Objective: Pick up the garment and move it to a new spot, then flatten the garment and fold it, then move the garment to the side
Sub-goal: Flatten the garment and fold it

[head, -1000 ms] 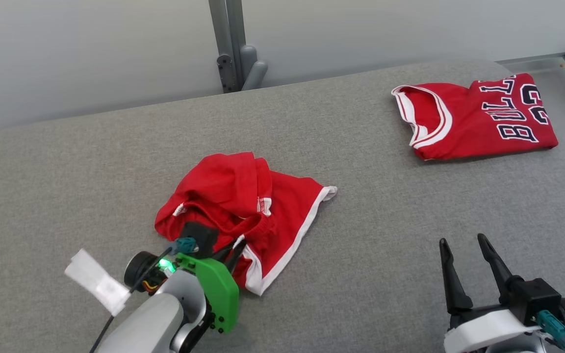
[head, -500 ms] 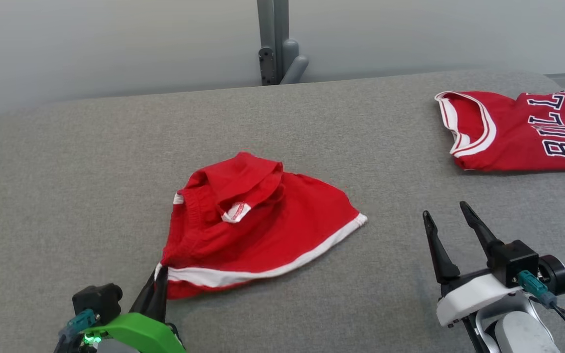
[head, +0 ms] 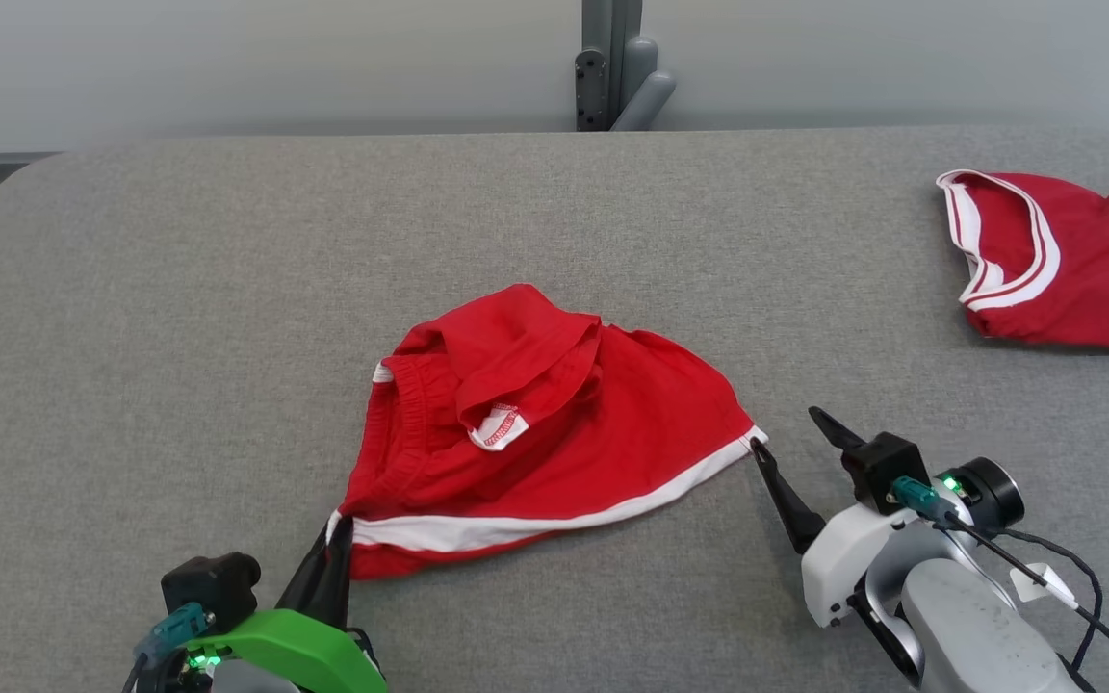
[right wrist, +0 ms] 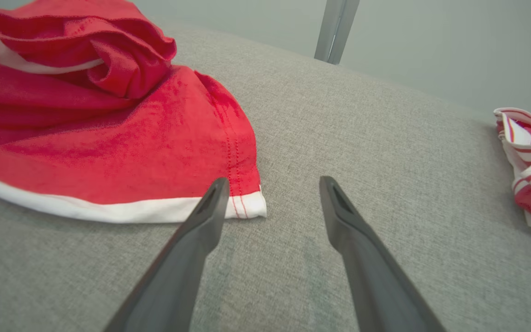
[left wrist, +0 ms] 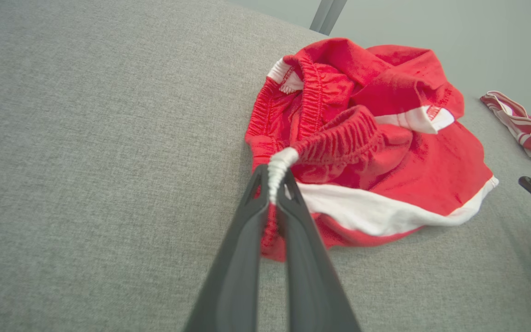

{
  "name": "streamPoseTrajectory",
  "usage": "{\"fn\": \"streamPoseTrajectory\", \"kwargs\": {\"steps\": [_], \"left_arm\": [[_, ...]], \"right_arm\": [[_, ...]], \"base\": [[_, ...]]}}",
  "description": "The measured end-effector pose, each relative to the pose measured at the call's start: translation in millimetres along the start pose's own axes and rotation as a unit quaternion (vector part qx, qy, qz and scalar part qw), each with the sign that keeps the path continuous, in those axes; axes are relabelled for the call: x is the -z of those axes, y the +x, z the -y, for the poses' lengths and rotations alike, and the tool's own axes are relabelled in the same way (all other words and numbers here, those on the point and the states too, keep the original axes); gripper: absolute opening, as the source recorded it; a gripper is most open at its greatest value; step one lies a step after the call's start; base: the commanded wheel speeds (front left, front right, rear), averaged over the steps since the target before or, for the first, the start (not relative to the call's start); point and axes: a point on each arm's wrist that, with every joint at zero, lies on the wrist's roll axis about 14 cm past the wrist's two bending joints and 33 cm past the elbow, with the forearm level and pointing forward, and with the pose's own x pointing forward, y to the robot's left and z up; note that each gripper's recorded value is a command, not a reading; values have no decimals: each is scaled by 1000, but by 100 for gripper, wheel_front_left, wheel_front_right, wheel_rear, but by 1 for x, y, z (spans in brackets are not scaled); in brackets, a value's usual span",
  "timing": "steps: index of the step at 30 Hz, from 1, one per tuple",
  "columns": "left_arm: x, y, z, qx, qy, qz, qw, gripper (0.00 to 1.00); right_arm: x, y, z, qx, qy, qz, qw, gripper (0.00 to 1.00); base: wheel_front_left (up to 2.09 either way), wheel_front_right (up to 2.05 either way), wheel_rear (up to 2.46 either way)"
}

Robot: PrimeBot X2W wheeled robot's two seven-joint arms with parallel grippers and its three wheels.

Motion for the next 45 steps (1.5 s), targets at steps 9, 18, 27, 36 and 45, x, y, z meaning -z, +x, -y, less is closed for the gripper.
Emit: {"fn": "streamPoseTrajectory", "kwargs": {"steps": [9,18,27,36,45], "left_arm": [[0,4,-8,-12,-2,0,1000,0],[2,7,-9,-11,-4,-1,1000,0],[3,8,-7,-7,-6,-4,1000,0],[-63,15,51,101,-49,57,992,0],[-176,6,146,269,3,128,955,0]], "right_arm": [[23,14,-15,-45,-16,-49,998,100],[29,16,-24,-66,-22,-60,996,77],[36,17,-32,-78,-6,-75,994,0],[-71,29,31,-2,136,95,986,0],[-220,-27,109,11,170,311,935,0]], "base": [[0,0,0],[0,0,0],[0,0,0],[0,0,0],[0,0,0]]}}
